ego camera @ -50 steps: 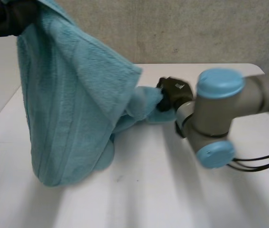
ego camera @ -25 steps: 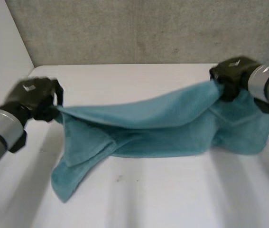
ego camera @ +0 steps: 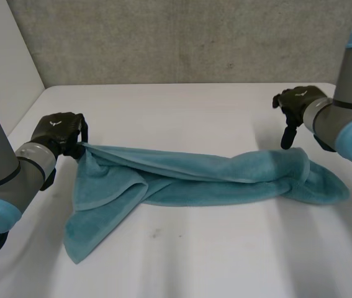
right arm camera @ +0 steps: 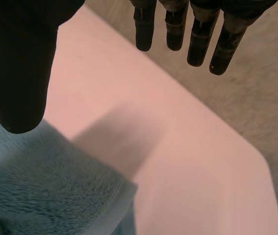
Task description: Fold the laundry
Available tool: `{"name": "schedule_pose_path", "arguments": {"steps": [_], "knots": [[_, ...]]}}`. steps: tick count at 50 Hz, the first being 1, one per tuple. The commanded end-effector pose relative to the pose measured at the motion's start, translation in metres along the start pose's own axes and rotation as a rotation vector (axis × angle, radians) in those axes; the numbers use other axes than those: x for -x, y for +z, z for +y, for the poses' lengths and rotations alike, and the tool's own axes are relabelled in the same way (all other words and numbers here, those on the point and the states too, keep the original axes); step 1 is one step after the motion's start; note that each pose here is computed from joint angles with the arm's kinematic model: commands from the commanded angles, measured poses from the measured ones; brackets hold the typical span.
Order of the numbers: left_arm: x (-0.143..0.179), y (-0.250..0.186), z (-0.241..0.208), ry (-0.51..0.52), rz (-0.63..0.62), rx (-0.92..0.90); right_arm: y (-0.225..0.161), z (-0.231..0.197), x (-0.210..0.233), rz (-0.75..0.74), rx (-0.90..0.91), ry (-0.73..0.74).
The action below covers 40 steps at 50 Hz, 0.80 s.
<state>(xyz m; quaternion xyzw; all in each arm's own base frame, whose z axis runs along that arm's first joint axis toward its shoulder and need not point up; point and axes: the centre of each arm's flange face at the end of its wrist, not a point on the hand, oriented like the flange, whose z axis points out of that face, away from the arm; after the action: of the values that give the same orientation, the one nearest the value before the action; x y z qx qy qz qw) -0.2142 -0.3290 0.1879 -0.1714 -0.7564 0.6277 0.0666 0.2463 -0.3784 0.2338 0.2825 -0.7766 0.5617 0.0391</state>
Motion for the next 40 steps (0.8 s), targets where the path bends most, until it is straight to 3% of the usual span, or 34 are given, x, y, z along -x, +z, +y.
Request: {"name": "schedule_pose_path", "arguments": {"steps": [1,8,15,23,28,40], "knots": [[-0.001,-0.003,0.002,-0.005,0.004,0.010,-0.047,-0.009,-0.008,0.045,-0.105,0.050],[-0.001,-0.005,0.003,-0.006,0.004,0.013,-0.088,0.020,0.014,-0.030,-0.139,0.045],[-0.006,-0.010,0.001,-0.006,0.016,0.010,-0.093,0.050,0.035,-0.120,-0.110,0.105],[-0.012,-0.014,-0.001,-0.002,0.032,0.005,-0.071,0.071,0.046,-0.124,-0.157,0.287],[-0.014,-0.016,0.001,-0.002,0.037,0.011,-0.045,0.098,0.061,-0.142,-0.099,0.303],[-0.015,-0.017,0.002,-0.002,0.039,0.013,-0.015,0.109,0.060,-0.118,-0.092,0.299]]}}
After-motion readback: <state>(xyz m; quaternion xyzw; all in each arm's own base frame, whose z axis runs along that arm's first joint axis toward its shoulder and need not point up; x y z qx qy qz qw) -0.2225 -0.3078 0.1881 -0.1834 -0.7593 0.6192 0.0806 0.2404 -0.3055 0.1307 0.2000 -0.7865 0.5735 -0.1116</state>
